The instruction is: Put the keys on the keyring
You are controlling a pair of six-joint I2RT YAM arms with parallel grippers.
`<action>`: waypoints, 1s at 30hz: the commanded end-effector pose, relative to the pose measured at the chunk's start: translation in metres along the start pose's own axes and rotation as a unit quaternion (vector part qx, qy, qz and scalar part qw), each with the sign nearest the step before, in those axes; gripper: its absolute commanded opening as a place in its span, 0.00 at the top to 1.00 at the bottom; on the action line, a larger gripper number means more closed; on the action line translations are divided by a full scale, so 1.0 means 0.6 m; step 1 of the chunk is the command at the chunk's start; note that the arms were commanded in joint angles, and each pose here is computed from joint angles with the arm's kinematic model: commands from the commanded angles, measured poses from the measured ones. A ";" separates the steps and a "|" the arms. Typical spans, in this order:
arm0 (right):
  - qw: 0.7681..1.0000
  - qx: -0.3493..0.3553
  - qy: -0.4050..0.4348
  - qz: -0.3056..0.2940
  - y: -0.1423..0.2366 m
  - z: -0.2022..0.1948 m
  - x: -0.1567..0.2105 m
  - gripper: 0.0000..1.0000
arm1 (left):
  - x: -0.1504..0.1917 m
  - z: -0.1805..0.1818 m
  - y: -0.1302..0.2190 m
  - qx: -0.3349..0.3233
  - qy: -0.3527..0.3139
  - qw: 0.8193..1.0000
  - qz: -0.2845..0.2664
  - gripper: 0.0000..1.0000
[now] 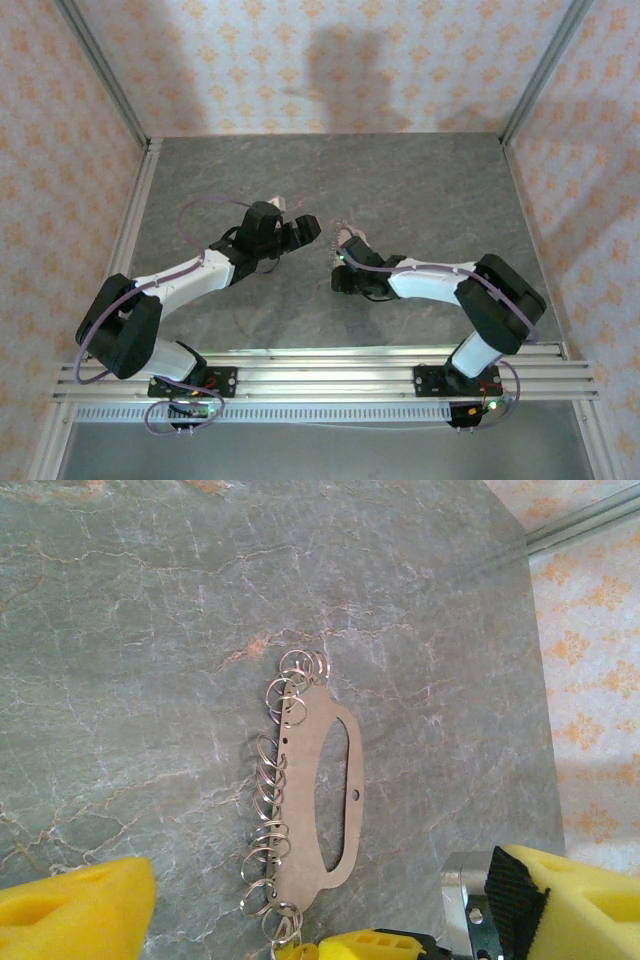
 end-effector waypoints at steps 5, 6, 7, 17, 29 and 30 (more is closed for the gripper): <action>0.999 0.032 0.021 0.003 -0.020 0.000 0.002 0.63 | -0.005 -0.017 -0.001 0.010 -0.009 1.000 -0.007 0.13; 0.999 0.033 0.021 0.003 -0.019 0.000 0.003 0.66 | -0.005 -0.018 0.000 0.011 -0.010 1.000 -0.007 0.13; 0.999 0.033 0.020 0.003 -0.018 -0.001 0.004 0.69 | -0.005 -0.017 -0.001 0.010 -0.010 1.000 -0.006 0.13; 0.998 0.055 0.042 -0.005 0.024 -0.017 0.002 0.93 | -0.005 -0.021 0.000 0.014 -0.011 1.000 -0.006 0.13; 0.998 0.040 0.053 -0.021 0.114 -0.062 -0.038 1.00 | 0.001 -0.031 -0.004 0.023 -0.015 1.000 0.005 0.13; 0.998 0.037 0.053 -0.025 0.123 -0.064 -0.045 1.00 | 0.003 -0.032 -0.006 0.024 -0.015 1.000 0.008 0.13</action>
Point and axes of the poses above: each hand's point on the last joint's axis, 136 mm out from that joint toward the fingers, its own y axis back along the fingers, its own z axis along the line the jaws close on, x = y × z, the point moved 3 cm from there along y, back along the fingers, and after that the axes turned 15 degrees about y, right-handed, at the moved point
